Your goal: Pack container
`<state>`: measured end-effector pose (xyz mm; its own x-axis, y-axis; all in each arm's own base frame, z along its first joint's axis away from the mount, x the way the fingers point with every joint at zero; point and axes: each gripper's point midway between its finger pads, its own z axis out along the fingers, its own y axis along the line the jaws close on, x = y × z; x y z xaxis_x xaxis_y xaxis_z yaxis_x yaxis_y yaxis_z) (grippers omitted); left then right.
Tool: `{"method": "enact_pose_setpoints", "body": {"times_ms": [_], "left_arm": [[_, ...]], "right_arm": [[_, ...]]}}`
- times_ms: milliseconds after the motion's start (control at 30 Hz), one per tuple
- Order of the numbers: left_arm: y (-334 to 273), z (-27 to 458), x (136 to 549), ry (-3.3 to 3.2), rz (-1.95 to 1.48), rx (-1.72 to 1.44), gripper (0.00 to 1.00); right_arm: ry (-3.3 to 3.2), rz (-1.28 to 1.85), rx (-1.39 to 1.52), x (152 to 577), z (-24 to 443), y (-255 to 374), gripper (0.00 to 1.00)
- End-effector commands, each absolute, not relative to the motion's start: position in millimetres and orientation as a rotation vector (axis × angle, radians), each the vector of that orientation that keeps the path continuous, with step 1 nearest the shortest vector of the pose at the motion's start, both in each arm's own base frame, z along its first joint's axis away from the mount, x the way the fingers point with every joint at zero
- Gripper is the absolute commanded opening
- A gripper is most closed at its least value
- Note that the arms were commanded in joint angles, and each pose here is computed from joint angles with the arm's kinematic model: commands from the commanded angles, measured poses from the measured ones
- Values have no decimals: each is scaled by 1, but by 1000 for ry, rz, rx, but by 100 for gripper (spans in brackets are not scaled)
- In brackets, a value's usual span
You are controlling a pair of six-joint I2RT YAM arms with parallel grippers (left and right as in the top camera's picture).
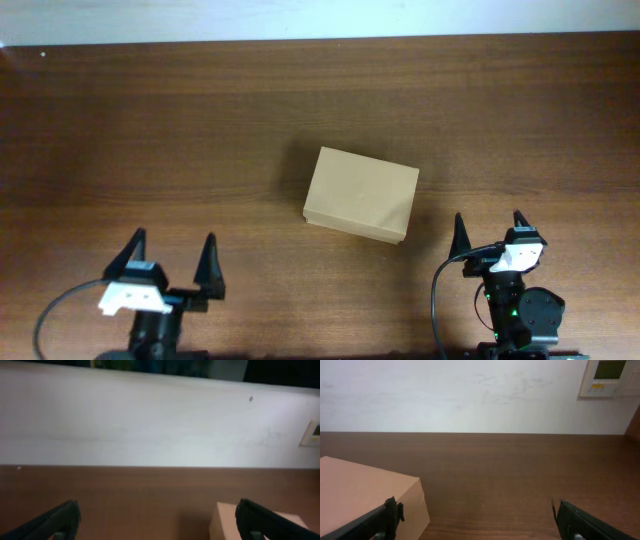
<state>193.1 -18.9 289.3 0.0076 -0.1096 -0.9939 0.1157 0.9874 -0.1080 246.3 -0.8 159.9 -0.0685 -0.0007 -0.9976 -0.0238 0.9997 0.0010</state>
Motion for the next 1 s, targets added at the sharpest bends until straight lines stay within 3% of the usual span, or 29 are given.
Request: {"method": "enact_pose_setpoints", "body": {"times_ms": [0, 467, 967], "left_arm": [[-20, 266, 206, 1556, -191, 7, 99], [-7, 178, 237, 1669, -137, -62, 99], [3, 154, 241, 1702, -84, -101, 99]], "right_arm": [[1638, 12, -20, 246, 158, -2, 99], [1638, 12, -20, 246, 158, -2, 99], [1638, 12, -20, 246, 158, -2, 99]]}}
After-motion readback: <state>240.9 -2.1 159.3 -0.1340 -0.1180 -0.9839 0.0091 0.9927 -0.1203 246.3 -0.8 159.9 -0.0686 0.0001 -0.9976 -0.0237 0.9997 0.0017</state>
